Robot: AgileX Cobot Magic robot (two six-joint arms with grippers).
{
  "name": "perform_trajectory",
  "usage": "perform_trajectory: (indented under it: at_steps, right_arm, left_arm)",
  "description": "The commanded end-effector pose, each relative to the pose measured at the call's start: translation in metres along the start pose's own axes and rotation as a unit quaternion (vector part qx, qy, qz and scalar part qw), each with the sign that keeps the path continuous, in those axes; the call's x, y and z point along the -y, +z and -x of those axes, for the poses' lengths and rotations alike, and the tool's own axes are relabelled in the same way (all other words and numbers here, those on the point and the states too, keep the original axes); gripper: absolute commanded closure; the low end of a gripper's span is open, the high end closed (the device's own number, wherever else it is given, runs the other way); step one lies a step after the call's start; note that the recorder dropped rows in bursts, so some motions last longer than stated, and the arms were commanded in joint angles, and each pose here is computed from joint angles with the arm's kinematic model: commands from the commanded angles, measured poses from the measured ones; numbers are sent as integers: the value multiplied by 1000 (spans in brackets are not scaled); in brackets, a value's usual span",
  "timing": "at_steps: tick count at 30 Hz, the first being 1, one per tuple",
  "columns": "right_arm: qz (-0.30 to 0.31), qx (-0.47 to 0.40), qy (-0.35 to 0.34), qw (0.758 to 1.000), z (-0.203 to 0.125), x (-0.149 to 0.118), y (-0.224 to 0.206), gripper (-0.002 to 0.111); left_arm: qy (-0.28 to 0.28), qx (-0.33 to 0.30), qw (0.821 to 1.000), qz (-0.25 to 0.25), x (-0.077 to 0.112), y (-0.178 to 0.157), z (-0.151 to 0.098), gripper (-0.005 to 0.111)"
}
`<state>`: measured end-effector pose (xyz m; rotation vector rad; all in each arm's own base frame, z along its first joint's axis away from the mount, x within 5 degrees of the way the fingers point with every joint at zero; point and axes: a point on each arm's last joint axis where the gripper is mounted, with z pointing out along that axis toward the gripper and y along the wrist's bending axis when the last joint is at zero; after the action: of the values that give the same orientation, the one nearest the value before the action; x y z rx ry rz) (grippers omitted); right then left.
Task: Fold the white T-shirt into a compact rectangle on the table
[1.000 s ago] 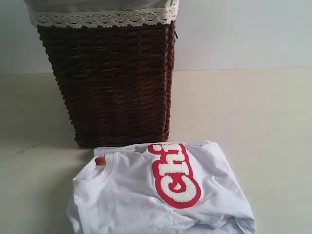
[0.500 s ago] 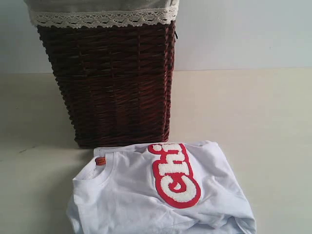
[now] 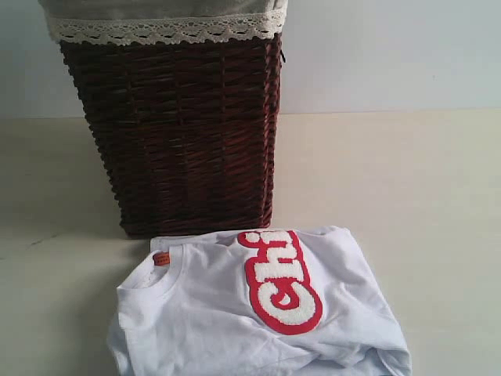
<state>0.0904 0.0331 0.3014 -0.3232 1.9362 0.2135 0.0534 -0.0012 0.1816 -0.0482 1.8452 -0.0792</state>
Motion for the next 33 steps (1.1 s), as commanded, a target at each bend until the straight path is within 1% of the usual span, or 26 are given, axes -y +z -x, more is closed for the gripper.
perform_trajectory:
  at_steps: [1, 3, 6, 10, 33]
  right_arm:
    - [-1, 2, 0, 1000, -1, 0, 0, 108]
    - [-1, 2, 0, 1000, -1, 0, 0, 108]
    - [-1, 2, 0, 1000, -1, 0, 0, 108]
    - [-1, 2, 0, 1000, -1, 0, 0, 108]
    - [-1, 2, 0, 1000, -1, 0, 0, 108]
  left_arm:
    - [-15, 6, 999, 36, -4, 0, 0, 80]
    - [-18, 7, 999, 48, -5, 0, 0, 80]
    - [-8, 8, 998, 56, -6, -1, 0, 80]
    - [23, 5, 998, 57, -6, -1, 0, 80]
    - [27, 5, 998, 57, -6, -1, 0, 80]
